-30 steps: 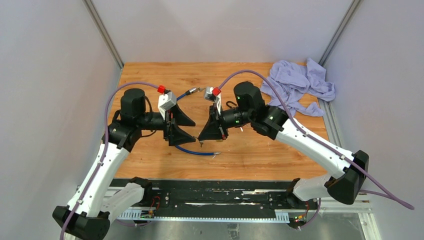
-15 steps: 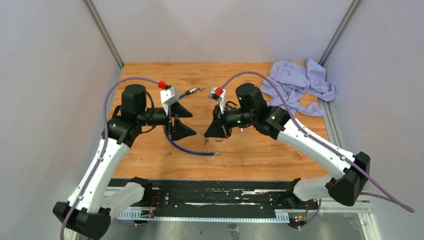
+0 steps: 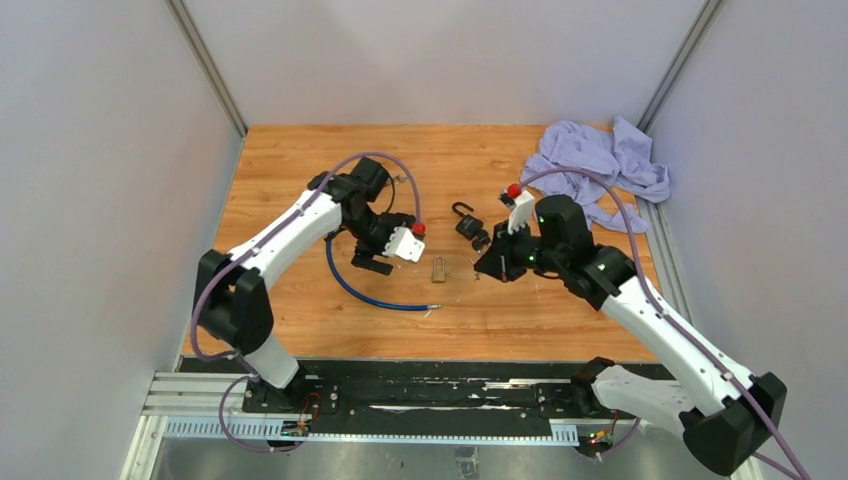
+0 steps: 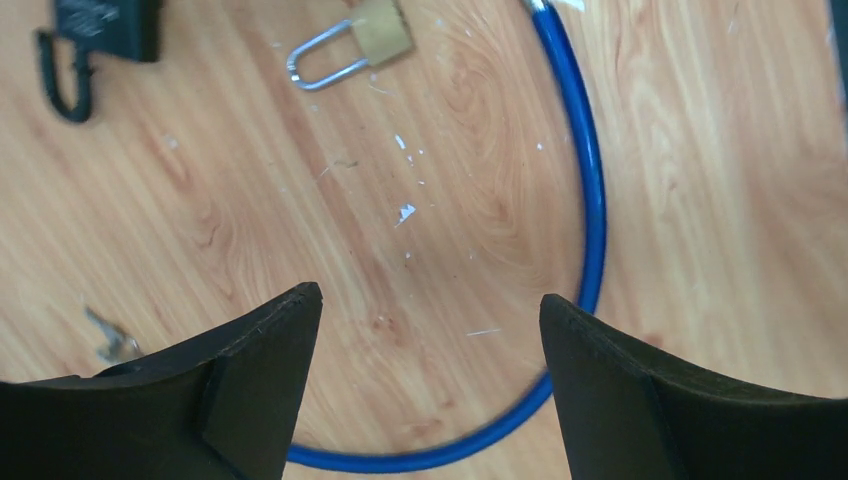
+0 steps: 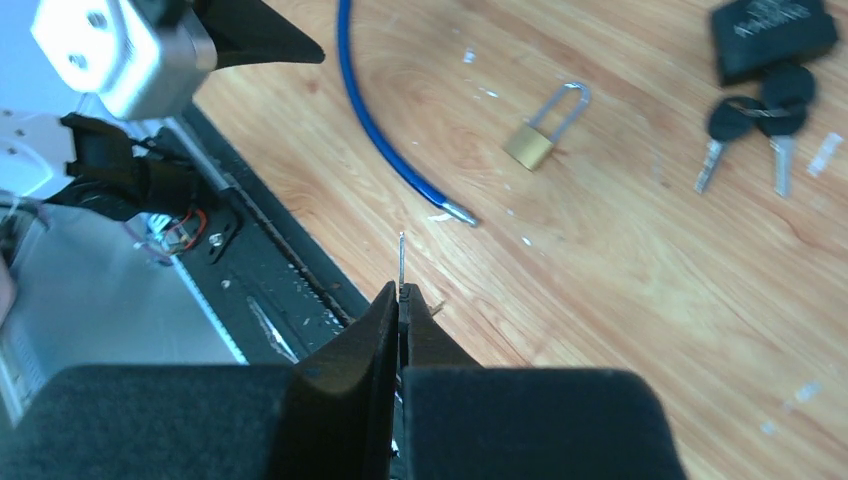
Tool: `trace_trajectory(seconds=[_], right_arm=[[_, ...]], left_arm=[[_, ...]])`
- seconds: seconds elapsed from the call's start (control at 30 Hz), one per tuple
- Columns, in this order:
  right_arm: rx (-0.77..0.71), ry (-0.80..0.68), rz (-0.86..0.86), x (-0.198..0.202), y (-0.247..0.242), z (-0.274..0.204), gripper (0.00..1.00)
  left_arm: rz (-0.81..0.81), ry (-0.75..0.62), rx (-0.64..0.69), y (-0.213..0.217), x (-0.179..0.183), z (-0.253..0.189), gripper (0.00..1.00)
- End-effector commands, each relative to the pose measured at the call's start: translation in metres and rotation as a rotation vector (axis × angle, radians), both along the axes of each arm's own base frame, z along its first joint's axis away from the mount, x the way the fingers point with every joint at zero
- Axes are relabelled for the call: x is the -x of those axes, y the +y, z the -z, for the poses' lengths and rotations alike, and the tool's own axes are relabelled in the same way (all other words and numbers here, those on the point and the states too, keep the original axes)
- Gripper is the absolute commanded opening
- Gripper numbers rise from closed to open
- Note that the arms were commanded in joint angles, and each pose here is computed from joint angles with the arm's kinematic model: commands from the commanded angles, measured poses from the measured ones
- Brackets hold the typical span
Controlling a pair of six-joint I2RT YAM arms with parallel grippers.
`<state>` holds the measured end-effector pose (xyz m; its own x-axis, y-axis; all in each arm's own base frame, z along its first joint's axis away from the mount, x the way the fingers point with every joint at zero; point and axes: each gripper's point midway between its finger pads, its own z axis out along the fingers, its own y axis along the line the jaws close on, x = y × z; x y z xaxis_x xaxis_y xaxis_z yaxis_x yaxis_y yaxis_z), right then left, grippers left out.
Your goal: Unlock with the key
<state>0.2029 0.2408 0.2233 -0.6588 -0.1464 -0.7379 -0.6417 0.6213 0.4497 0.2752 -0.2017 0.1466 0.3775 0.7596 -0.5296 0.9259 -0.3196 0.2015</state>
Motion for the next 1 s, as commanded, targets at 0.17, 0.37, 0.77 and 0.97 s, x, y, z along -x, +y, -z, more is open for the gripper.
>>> trace_trajectory(seconds=[0.17,0.37,0.77,0.97], right_arm=[[0.108,0.02,0.245,-0.009,-0.054,0.027,0.01],[0.116,0.03,0.314,-0.016,-0.069,0.028,0.0],[0.135,0.043,0.354,-0.011,-0.082,0.022,0.01],[0.142,0.052,0.354,-0.01,-0.083,0.02,0.0]], left_arm=[[0.436,-0.262,-0.109,-0.046,-0.042,0.043,0.78],[0.623,-0.268,-0.164,-0.064,-0.039,0.081,0.71],[0.772,-0.277,-0.237,-0.089,-0.051,0.121,0.57],[0.811,-0.287,-0.236,-0.094,-0.049,0.13,0.54]])
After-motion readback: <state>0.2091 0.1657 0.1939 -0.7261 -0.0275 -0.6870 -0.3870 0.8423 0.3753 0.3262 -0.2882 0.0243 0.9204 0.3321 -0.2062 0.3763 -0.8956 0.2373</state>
